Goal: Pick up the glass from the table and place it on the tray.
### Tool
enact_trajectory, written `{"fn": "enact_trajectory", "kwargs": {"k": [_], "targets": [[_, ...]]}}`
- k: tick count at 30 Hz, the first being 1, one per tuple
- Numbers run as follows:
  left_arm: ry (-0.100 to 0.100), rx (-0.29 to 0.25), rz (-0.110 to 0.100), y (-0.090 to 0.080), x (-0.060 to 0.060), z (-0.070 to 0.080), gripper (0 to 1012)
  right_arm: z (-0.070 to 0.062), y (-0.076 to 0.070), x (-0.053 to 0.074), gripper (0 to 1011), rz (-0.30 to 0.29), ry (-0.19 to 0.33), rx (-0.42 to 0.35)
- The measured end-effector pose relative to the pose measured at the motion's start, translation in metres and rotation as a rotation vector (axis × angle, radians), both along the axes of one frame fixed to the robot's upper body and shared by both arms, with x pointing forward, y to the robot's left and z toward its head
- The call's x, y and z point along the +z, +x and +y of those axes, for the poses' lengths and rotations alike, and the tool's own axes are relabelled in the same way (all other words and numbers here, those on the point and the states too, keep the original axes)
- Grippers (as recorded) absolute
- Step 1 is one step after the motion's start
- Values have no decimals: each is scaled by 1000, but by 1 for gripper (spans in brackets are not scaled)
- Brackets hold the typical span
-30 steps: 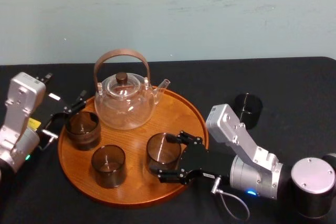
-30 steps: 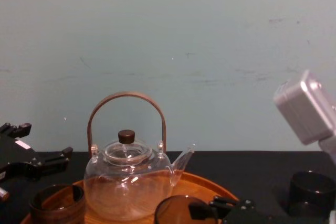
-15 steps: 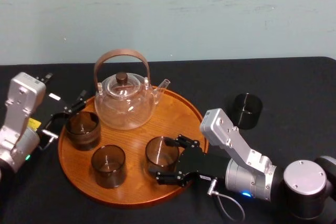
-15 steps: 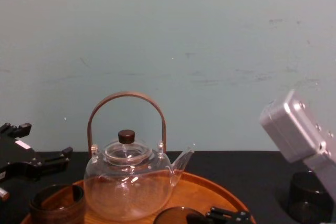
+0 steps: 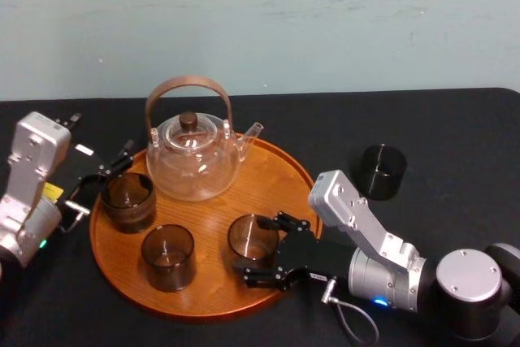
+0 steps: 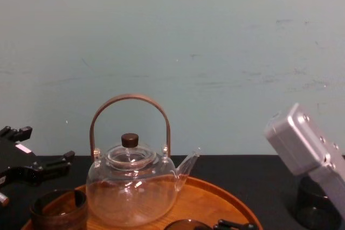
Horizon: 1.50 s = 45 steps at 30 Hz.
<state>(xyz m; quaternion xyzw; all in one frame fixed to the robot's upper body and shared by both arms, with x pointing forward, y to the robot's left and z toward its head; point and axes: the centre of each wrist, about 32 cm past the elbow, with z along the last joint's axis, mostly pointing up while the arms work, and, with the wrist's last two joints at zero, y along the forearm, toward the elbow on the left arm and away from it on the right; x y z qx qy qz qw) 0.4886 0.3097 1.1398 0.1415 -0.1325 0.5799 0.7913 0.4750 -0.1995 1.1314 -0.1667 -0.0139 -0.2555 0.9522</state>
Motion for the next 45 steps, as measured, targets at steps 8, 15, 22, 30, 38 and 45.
{"fn": "enact_trajectory", "kwargs": {"k": [8,15,22,30,38,45], "targets": [[0,0,0,0,0,0,1001,0,-1,-1,912,3,-15,1],[0,0,0,0,0,0,1001,0,-1,-1,912,4,-14,1],[0,0,0,0,0,0,1001,0,-1,-1,1002,4,-12,0],[0,0,0,0,0,0,1001,0,-1,-1,1003,3,-10,0],[0,0,0,0,0,0,1001,-5,-1,1,1003,5,0,1],[0,0,0,0,0,0,1001,-21,-8,5,1003,6,20,11]]}}
